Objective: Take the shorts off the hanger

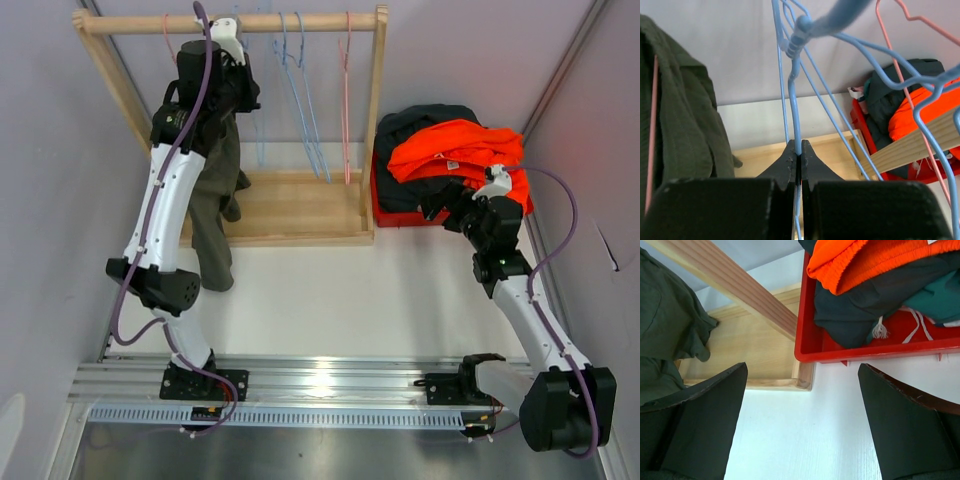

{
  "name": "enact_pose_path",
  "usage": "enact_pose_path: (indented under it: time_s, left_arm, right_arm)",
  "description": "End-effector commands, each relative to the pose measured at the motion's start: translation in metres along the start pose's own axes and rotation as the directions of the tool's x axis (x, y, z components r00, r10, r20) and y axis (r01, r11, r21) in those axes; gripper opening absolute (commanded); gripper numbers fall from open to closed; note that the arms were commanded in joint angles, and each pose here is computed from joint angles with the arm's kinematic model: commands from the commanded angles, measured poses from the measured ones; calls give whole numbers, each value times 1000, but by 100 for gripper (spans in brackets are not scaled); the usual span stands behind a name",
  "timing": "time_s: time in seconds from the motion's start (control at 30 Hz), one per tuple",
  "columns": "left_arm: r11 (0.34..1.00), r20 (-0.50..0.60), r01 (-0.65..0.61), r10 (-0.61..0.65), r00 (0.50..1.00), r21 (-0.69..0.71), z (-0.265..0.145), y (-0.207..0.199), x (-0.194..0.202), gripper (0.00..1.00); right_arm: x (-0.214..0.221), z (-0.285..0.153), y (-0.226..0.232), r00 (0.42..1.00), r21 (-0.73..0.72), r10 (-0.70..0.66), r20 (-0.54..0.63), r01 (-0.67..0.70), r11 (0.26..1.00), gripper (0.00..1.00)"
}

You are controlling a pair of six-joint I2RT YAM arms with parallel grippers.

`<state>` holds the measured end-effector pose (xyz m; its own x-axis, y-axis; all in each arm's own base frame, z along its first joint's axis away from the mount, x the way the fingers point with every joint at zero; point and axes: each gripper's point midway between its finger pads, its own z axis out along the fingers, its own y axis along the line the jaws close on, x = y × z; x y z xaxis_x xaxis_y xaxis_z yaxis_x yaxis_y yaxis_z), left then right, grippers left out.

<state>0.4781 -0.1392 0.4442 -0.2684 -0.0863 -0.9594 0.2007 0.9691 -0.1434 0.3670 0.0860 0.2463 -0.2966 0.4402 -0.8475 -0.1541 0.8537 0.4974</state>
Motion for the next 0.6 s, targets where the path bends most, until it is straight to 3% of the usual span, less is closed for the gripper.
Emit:
enact_pose_path:
  time_s: [0.0,0.2,0.3,0.43,0.57]
  left_arm:
    - [998,139,31,-40,990,63,-7,-12,-44,0]
    - [995,74,42,-48,996,89,-3,-16,-25,3]
    - [994,59,36,-43,997,104,-7,-18,-19,19]
    - [995,68,30,-37,997,98,-17,-16,-22,30]
    - [993,97,29,-40,994,115,-36,-20,-34,32]
  right_arm:
    - [-7,-5,10,999,-46,0,42,2,999,99]
    - [-2,-7,8,999,-44,-15,29,16,999,99]
    - [-2,-7,10,1000,-49,-15,27,16,999,99]
    - [-1,-9,10,1000,-49,-18,23,19,999,100]
    - [-2,-12,11,1000,-48,-18,25,19,999,99]
